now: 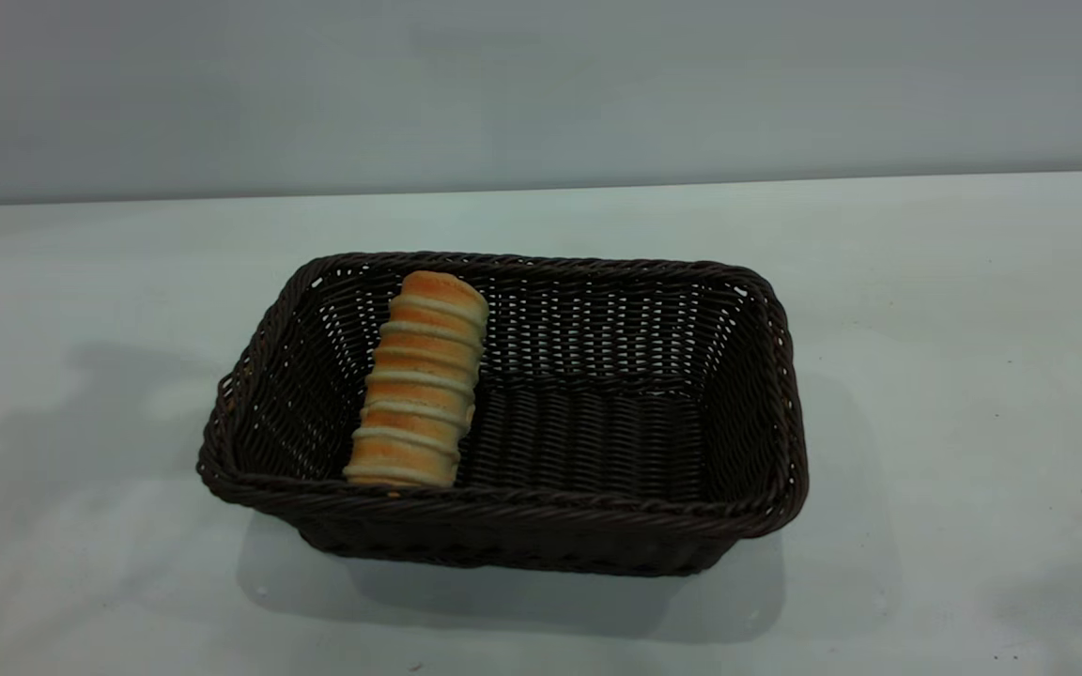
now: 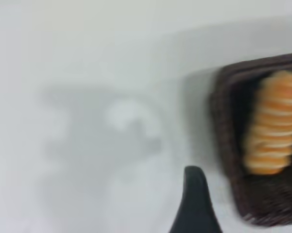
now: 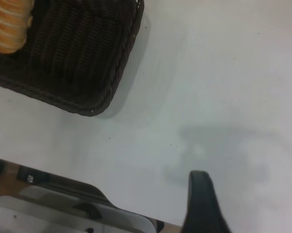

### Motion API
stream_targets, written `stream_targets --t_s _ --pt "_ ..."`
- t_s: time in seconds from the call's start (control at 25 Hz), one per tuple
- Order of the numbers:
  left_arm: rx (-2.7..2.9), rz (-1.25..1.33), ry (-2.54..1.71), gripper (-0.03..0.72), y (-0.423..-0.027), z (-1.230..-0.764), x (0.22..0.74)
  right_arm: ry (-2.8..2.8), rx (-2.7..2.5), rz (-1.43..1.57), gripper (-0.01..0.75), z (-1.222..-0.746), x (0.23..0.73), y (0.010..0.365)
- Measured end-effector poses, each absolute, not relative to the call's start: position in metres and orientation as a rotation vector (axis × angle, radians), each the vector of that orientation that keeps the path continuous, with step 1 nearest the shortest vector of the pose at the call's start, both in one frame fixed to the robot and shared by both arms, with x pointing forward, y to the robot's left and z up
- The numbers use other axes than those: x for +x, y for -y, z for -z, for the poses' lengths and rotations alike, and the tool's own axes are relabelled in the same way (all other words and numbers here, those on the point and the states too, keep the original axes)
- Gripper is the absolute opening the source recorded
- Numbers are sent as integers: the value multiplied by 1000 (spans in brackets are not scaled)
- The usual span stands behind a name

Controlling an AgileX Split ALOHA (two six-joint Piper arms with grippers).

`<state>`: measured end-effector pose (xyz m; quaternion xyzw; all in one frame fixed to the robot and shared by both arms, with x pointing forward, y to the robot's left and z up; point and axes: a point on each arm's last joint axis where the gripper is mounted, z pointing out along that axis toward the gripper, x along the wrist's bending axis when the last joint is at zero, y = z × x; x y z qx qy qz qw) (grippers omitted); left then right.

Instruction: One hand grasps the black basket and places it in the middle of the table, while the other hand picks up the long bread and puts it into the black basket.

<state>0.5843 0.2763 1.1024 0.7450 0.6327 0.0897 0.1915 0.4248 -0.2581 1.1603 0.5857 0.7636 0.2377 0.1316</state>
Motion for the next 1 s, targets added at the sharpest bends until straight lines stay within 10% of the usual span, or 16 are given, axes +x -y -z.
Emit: stream_targets --t_s 1.0 --pt "2013 -540 -1845 580 -298 -1150 375 -2012 1515 -868 527 -1131 280 283"
